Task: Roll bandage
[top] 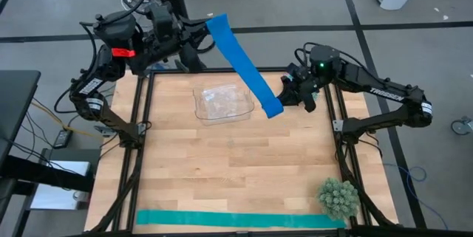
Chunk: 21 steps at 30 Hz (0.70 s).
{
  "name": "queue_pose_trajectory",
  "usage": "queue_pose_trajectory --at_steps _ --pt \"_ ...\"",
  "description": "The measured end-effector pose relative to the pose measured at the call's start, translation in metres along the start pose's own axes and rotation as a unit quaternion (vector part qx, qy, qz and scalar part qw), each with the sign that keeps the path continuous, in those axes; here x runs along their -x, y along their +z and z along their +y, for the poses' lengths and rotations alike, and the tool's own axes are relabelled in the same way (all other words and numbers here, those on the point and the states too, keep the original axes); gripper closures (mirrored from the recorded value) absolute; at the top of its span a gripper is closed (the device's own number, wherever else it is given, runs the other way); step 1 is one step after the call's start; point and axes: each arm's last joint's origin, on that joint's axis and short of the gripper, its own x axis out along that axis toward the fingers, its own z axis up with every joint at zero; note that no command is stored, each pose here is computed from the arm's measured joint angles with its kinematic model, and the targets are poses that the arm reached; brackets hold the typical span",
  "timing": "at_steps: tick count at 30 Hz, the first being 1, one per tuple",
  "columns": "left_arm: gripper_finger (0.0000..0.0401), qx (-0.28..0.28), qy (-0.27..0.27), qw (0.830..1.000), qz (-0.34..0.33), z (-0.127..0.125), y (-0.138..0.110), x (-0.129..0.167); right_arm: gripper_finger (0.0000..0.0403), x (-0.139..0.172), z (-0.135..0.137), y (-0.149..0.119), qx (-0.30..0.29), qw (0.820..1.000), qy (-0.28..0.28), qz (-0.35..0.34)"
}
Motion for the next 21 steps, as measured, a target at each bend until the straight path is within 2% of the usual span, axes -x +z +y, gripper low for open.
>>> queue_pose_trajectory --at_steps 6,11,17,21 --pt "0.0394 0.0 -0.026 1.0 0.011 -0.012 -0.005 -0.002 0.0403 -0.002 -0.022 0.005 -0.093 0.995 -0.025 -0.002" --pt "0.0394 -0.003 -0.045 0.999 0.03 -0.023 -0.012 -0.005 0.0403 -0.009 -0.036 0.006 -0.148 0.988 -0.036 0.004" --pt "0.0394 -0.011 -0.069 0.996 0.063 -0.038 -0.021 -0.002 0.0403 -0.014 -0.049 0.007 -0.18 0.983 -0.043 0.012" --pt "0.0394 -0.02 -0.062 0.996 0.061 -0.049 -0.02 0.004 0.0403 -0.007 -0.059 0.01 -0.193 0.98 -0.054 0.001"
